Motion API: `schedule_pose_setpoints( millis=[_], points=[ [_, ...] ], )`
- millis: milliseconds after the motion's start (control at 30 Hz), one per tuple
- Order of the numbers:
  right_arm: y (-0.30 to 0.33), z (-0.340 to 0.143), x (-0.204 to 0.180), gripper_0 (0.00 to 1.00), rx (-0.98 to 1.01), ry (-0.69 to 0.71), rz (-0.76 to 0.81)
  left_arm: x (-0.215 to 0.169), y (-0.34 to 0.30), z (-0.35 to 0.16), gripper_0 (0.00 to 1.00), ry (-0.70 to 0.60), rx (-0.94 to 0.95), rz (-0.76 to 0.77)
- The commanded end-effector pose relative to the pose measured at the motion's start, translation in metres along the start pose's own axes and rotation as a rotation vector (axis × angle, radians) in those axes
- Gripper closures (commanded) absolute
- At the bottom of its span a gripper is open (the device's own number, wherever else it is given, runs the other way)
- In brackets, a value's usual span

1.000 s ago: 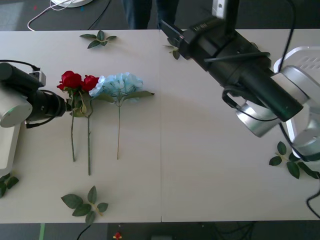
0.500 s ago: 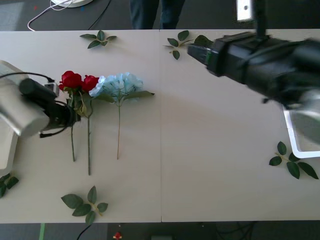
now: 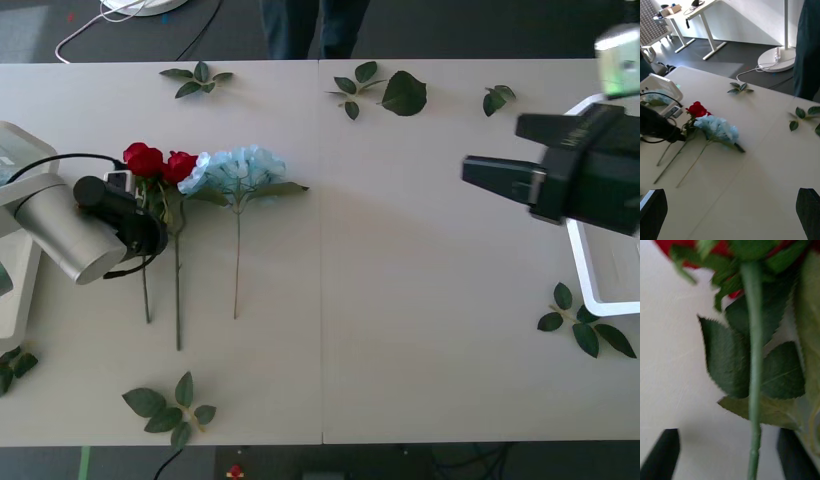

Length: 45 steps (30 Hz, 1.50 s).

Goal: Place the red flowers into the right box and the blue flowers into the left box. If a person shows an open palm, hand one flower to the person first, then continue sorting.

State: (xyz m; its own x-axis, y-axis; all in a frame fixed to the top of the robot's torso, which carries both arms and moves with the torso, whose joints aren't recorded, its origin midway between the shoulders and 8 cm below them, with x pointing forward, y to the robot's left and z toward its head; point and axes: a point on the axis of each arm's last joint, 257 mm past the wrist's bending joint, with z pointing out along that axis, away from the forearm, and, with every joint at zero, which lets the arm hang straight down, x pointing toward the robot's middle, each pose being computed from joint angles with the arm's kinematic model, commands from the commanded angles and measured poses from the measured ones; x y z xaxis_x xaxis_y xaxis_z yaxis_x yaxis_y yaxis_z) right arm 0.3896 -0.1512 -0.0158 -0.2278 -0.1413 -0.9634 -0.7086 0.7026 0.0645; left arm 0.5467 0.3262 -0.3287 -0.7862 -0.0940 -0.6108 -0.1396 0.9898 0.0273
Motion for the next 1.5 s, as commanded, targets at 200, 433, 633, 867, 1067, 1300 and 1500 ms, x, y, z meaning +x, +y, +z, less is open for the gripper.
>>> schedule_pose_setpoints(
  millis=[200, 433, 633, 867, 1067, 1300, 1500],
  points=[
    [0.003, -0.026, 0.019, 0.0, -0.194, 0.006, -0.105, 0.005, -0.011, 0.009, 1.0, -0.008, 0.031, 0.006],
    [-0.009, -0.041, 0.034, 0.0, -0.261, 0.022, -0.24, -0.002, -0.005, 0.007, 1.0, -0.021, 0.026, -0.011],
    [0.001, -0.048, 0.041, 0.0, -0.327, 0.017, -0.333, -0.041, 0.025, -0.012, 1.0, -0.075, -0.004, -0.062],
    [0.011, -0.052, 0.042, 0.0, -0.371, -0.009, -0.363, -0.098, 0.028, -0.09, 1.0, -0.106, -0.053, -0.098],
    [0.011, -0.052, 0.042, 0.0, -0.368, -0.013, -0.354, -0.11, 0.011, -0.177, 1.0, -0.093, -0.03, -0.064],
    [0.011, -0.052, 0.042, 0.0, -0.368, -0.013, -0.354, -0.105, -0.019, -0.245, 1.0, -0.139, 0.082, -0.031],
    [0.011, -0.052, 0.042, 0.0, -0.368, -0.013, -0.354, -0.093, -0.031, -0.264, 1.0, -0.134, 0.119, -0.014]
  ],
)
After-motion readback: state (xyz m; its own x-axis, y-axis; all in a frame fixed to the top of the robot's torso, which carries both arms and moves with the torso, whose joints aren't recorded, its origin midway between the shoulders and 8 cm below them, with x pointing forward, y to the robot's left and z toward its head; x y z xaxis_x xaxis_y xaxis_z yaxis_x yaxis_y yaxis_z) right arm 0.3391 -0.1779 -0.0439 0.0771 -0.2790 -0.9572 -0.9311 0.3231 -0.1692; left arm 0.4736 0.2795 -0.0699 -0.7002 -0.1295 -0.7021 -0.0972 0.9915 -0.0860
